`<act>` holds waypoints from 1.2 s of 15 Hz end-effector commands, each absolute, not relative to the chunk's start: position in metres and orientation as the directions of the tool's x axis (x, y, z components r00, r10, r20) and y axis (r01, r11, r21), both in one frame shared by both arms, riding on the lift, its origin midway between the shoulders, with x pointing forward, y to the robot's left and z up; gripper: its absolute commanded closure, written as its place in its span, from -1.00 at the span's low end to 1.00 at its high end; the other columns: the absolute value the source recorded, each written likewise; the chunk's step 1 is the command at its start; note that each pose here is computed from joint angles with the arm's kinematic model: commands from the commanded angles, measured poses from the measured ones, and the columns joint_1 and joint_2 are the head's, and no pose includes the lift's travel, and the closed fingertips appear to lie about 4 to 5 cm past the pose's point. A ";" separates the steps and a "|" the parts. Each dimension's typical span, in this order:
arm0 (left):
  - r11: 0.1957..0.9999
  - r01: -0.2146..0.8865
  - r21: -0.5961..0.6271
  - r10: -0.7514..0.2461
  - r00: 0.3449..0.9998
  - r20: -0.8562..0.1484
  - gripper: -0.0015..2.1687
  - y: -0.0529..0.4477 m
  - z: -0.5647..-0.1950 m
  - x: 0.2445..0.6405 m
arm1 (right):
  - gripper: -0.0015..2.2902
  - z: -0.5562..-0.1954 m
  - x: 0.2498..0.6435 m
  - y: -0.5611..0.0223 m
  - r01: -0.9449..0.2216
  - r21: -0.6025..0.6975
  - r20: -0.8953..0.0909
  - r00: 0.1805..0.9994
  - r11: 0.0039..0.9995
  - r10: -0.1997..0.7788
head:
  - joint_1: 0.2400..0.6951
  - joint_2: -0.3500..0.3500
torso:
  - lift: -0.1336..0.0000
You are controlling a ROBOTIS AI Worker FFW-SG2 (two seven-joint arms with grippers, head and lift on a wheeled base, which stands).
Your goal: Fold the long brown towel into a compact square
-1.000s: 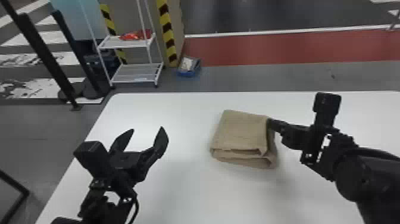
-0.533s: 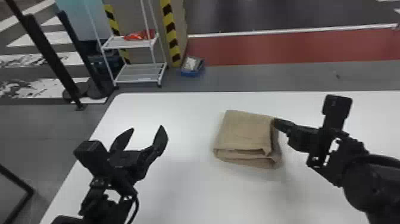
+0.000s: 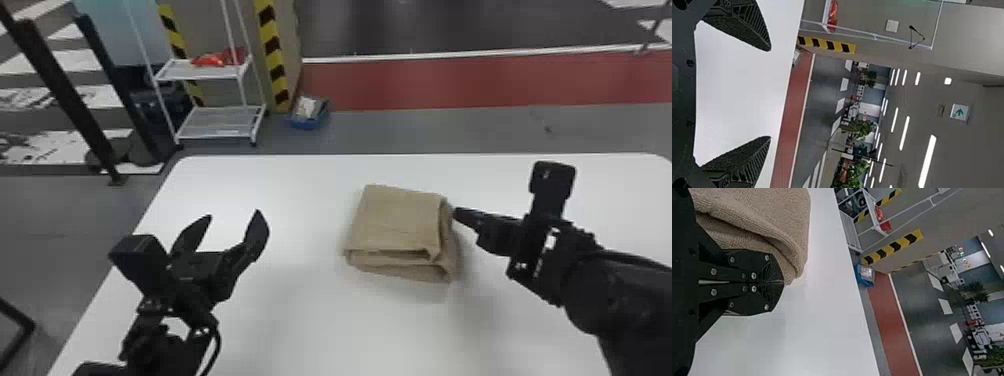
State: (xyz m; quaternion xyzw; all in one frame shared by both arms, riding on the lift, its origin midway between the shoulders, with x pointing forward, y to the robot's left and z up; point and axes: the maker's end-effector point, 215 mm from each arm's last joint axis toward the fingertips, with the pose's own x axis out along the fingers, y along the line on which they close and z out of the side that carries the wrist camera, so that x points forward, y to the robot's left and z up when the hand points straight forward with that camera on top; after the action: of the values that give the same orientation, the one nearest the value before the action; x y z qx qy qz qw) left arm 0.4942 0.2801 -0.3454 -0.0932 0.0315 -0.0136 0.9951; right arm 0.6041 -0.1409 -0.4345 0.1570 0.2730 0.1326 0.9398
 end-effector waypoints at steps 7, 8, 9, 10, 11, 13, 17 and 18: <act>0.983 0.003 -0.186 -0.014 0.998 -0.058 -0.93 0.294 -0.346 0.496 | 0.91 -0.419 0.650 -0.119 -0.212 0.345 -0.395 0.851 0.914 0.347 | 1.00 0.47 | -0.84; 0.982 0.002 -0.188 -0.013 0.998 -0.061 -0.93 0.294 -0.348 0.496 | 0.91 -0.422 0.651 -0.116 -0.216 0.343 -0.401 0.846 0.914 0.351 | 1.00 0.47 | -0.84; 0.982 0.002 -0.189 -0.014 0.998 -0.061 -0.93 0.294 -0.347 0.496 | 0.91 -0.425 0.647 -0.114 -0.218 0.345 -0.405 0.843 0.913 0.354 | 1.00 0.47 | -0.84; 0.983 0.001 -0.186 -0.012 0.998 -0.059 -0.93 0.298 -0.347 0.496 | 0.91 -0.424 0.639 -0.115 -0.216 0.361 -0.392 0.847 0.907 0.358 | 1.00 0.47 | -0.84; 0.982 -0.001 -0.188 -0.009 0.999 -0.049 -0.93 0.301 -0.344 0.496 | 0.91 -0.419 0.630 -0.129 -0.194 0.379 -0.370 0.864 0.905 0.340 | 1.00 0.49 | -0.84; 0.983 -0.005 -0.184 -0.004 0.999 -0.050 -0.93 0.306 -0.344 0.496 | 0.91 -0.413 0.618 -0.156 -0.155 0.393 -0.351 0.886 0.906 0.304 | 1.00 0.48 | -0.84; 0.982 0.007 -0.190 -0.016 0.999 -0.048 -0.93 0.298 -0.344 0.499 | 0.91 -0.427 0.616 -0.150 -0.151 0.391 -0.403 0.859 0.908 0.317 | 1.00 0.41 | -0.84; 0.982 0.005 -0.190 -0.014 0.999 -0.050 -0.93 0.299 -0.345 0.500 | 0.91 -0.434 0.621 -0.136 -0.170 0.388 -0.418 0.844 0.906 0.337 | 1.00 0.40 | -0.84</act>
State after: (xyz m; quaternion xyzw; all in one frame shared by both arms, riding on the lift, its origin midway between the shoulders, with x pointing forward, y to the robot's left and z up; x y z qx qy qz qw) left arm 0.4989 0.2995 -0.3437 -0.0946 0.0247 -0.0045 0.9952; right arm 0.6148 -0.1522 -0.4247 0.1769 0.2313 0.1224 0.9488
